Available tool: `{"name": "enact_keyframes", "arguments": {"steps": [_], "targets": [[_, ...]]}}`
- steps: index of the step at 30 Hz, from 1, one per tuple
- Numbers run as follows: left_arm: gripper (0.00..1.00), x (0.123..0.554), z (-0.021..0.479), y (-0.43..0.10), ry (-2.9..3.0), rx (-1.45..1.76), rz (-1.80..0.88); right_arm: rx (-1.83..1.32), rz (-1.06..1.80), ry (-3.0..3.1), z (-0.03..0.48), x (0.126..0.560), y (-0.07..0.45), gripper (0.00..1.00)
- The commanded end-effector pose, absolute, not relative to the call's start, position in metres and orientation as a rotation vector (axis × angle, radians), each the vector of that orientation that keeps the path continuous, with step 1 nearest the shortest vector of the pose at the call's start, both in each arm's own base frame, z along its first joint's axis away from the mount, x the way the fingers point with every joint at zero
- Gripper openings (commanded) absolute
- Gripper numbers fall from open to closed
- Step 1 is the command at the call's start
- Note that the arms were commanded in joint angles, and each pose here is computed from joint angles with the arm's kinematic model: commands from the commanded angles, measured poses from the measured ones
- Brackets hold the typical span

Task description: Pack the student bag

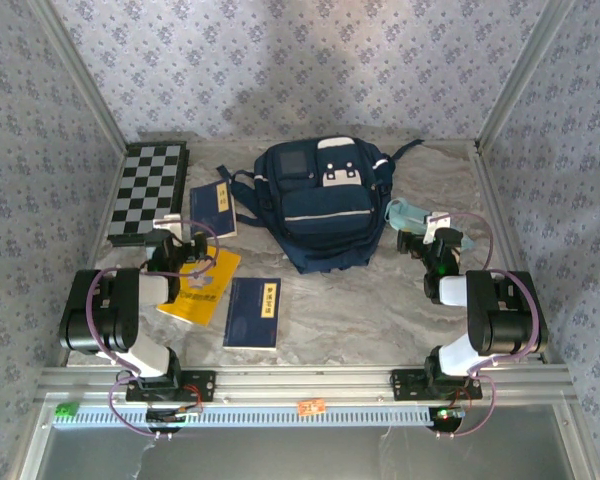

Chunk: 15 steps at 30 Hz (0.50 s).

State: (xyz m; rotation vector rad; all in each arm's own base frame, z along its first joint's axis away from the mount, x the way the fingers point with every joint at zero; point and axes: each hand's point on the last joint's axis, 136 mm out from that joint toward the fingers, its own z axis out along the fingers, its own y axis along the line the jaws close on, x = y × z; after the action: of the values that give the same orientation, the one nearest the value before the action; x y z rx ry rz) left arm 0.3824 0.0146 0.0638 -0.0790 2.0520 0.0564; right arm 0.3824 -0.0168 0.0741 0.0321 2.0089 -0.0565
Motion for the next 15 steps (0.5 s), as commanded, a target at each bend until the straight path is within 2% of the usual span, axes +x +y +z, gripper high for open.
{"name": "enact_keyframes", "arguments": {"steps": [1, 7, 15], "targets": [[1.00, 0.398, 0.088, 0.016, 1.965, -0.081, 0.048, 0.001, -0.045, 1.968, 0.086, 0.392, -0.014, 1.00], [1.00, 0.394, 0.099, 0.014, 1.950, -0.078, 0.046, 0.035, -0.072, 1.944, 0.108, 0.383, -0.018, 1.00], [1.00, 0.371, 0.139, 0.003, 1.946, -0.053, -0.029, 0.201, 0.013, 1.939, 0.139, 0.361, -0.033, 1.00]]}}
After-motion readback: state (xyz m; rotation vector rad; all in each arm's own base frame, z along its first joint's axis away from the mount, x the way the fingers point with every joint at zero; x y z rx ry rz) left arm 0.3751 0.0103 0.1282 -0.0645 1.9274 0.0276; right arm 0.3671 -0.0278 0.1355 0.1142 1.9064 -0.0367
